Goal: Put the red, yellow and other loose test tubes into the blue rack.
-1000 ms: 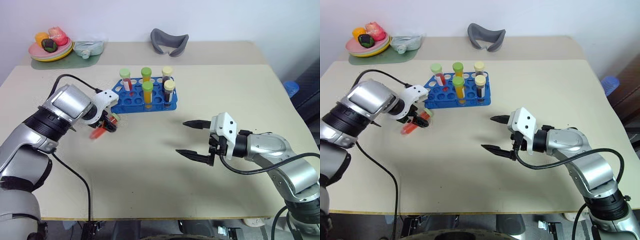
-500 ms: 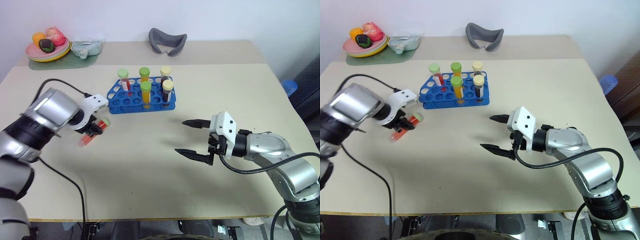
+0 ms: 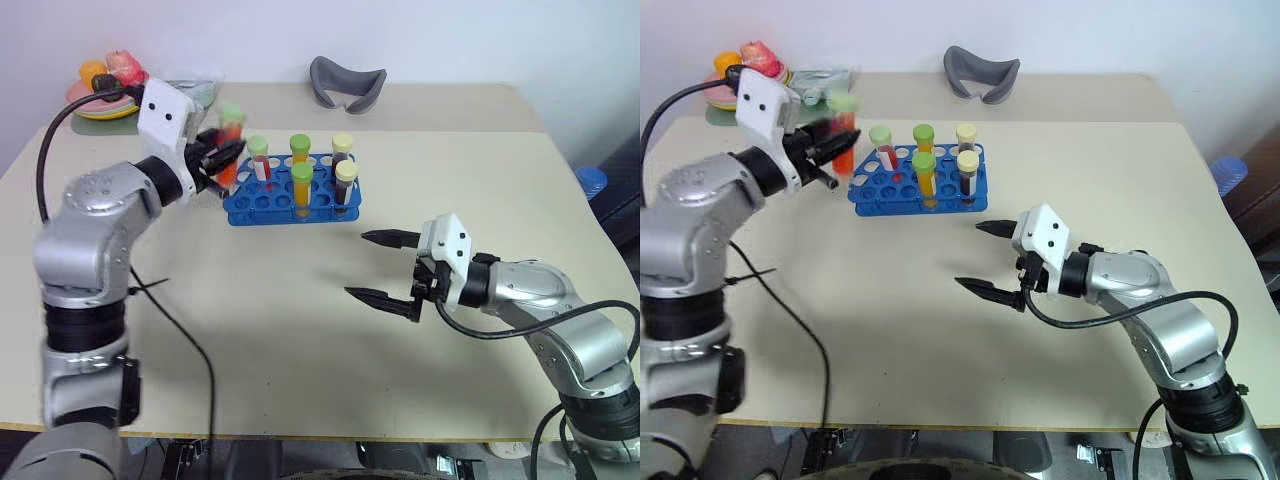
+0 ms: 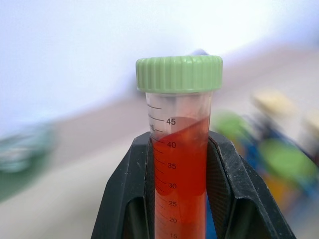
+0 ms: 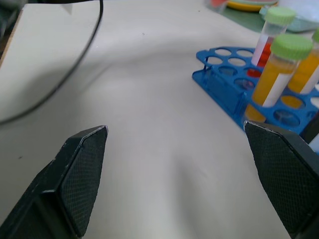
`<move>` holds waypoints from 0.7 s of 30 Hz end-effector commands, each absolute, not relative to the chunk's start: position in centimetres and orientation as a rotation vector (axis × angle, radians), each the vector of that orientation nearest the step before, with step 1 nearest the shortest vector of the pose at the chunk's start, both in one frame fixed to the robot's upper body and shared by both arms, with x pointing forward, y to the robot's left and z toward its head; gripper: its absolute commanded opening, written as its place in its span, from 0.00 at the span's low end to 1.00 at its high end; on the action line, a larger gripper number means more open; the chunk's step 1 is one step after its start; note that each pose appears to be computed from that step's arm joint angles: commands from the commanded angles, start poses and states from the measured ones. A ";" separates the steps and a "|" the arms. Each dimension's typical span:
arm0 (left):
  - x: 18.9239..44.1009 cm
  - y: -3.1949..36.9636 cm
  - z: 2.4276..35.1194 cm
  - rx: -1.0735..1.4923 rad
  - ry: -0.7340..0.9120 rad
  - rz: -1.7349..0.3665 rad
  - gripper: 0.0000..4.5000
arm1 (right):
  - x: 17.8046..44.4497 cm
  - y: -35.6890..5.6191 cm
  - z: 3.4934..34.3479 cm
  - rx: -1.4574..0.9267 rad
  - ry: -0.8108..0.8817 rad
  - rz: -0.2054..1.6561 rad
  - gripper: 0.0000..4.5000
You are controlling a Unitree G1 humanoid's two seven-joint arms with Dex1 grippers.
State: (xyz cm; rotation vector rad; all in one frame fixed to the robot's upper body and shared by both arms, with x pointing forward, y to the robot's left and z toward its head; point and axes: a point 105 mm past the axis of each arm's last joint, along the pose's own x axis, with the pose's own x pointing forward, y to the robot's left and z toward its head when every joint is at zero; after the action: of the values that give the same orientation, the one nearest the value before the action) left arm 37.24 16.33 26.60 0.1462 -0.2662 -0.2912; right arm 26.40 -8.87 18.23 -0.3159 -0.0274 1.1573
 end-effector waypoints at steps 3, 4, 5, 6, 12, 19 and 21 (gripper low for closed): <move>36.5 14.1 25.7 0.156 -0.467 -0.177 0.17 | 26.5 -8.4 19.0 -0.318 -0.068 1.154 1.00; 36.5 13.8 25.0 0.163 -0.473 -0.168 0.17 | 26.5 -8.5 19.0 -0.318 -0.069 1.151 1.00; 36.5 13.7 24.5 0.168 -0.478 -0.162 0.17 | 26.5 -8.5 19.0 -0.318 -0.069 1.149 1.00; 36.5 13.7 23.8 0.167 -0.479 -0.154 0.17 | 26.5 -8.5 19.0 -0.319 -0.070 1.147 1.00; 36.4 13.5 21.3 0.149 -0.478 -0.163 0.17 | 26.4 -8.7 19.1 -0.315 -0.069 1.129 1.00; 37.3 13.3 20.3 0.138 -0.474 -0.168 0.17 | 26.4 -8.7 19.0 -0.275 -0.064 1.111 1.00; 37.5 13.0 20.2 0.132 -0.475 -0.173 0.17 | 26.4 -8.7 18.9 -0.269 -0.061 1.108 1.00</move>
State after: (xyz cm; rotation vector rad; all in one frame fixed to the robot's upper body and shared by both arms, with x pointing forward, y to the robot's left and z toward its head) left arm 37.70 13.57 18.55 0.1285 -0.4012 -0.1636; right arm 26.88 -8.95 17.82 -0.2712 -0.0093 1.1022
